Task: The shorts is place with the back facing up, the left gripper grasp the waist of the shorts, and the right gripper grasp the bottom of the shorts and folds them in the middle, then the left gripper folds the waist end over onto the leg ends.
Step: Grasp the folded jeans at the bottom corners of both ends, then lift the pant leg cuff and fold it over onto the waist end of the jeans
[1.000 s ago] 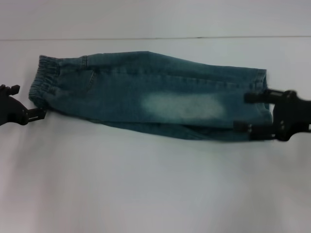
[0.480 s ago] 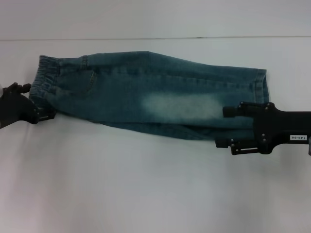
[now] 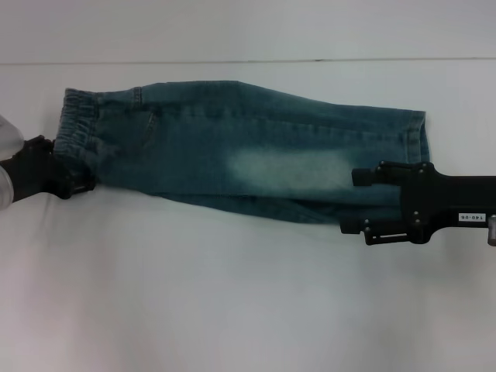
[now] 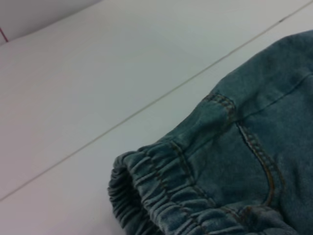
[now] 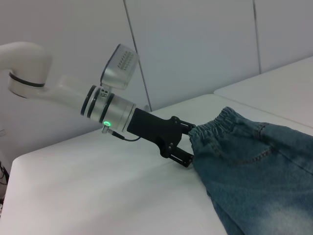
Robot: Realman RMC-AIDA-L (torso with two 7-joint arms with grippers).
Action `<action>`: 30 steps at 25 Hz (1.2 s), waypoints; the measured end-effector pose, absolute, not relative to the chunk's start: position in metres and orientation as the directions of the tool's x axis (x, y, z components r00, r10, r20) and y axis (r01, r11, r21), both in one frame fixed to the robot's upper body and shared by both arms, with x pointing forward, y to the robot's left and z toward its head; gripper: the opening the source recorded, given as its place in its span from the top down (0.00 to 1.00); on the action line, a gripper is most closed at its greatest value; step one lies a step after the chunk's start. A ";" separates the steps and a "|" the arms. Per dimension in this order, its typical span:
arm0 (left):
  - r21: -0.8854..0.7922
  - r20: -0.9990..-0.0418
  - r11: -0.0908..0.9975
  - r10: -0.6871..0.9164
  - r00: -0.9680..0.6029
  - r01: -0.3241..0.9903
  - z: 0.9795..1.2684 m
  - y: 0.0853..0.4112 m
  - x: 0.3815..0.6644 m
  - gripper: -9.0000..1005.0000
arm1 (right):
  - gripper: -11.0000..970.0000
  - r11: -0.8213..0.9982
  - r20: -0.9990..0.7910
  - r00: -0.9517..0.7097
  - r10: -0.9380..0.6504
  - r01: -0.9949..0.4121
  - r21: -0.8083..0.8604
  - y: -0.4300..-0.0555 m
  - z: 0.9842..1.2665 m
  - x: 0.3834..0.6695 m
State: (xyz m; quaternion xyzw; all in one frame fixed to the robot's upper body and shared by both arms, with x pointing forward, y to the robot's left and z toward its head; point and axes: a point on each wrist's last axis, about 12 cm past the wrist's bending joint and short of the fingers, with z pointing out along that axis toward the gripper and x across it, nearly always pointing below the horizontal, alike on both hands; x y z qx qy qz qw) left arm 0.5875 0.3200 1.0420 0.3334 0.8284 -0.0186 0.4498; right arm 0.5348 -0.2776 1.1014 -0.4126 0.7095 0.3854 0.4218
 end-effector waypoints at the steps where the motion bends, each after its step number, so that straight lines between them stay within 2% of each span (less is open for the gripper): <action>1: 0.270 -0.754 0.773 0.540 -0.373 0.574 1.042 0.319 0.588 0.08 | 0.04 0.363 -0.917 -0.304 -0.260 -0.911 0.199 -0.278 1.101 0.535; 3: 0.271 -0.752 0.770 0.544 -0.373 0.578 1.041 0.318 0.588 0.08 | 0.05 0.364 -0.917 -0.303 -0.260 -0.910 0.198 -0.277 1.101 0.535; 8: 0.263 -0.753 0.759 0.547 -0.366 0.596 1.043 0.315 0.589 0.26 | 0.06 0.374 -0.916 -0.303 -0.261 -0.907 0.193 -0.278 1.101 0.537; 11: 0.263 -0.755 0.751 0.551 -0.355 0.606 1.046 0.313 0.590 0.48 | 0.07 0.380 -0.917 -0.303 -0.260 -0.905 0.191 -0.279 1.101 0.537; 19: 0.246 -0.760 0.725 0.556 -0.336 0.644 1.059 0.304 0.591 0.64 | 0.11 0.426 -0.913 -0.318 -0.255 -0.885 0.189 -0.282 1.096 0.539; 27: 0.219 -0.733 0.679 0.589 -0.341 0.701 1.092 0.295 0.593 0.81 | 0.15 0.484 -0.918 -0.313 -0.243 -0.860 0.165 -0.279 1.083 0.546; 30: 0.210 -0.719 0.670 0.599 -0.352 0.712 1.104 0.290 0.596 0.86 | 0.29 0.510 -0.923 -0.312 -0.227 -0.845 0.160 -0.275 1.079 0.551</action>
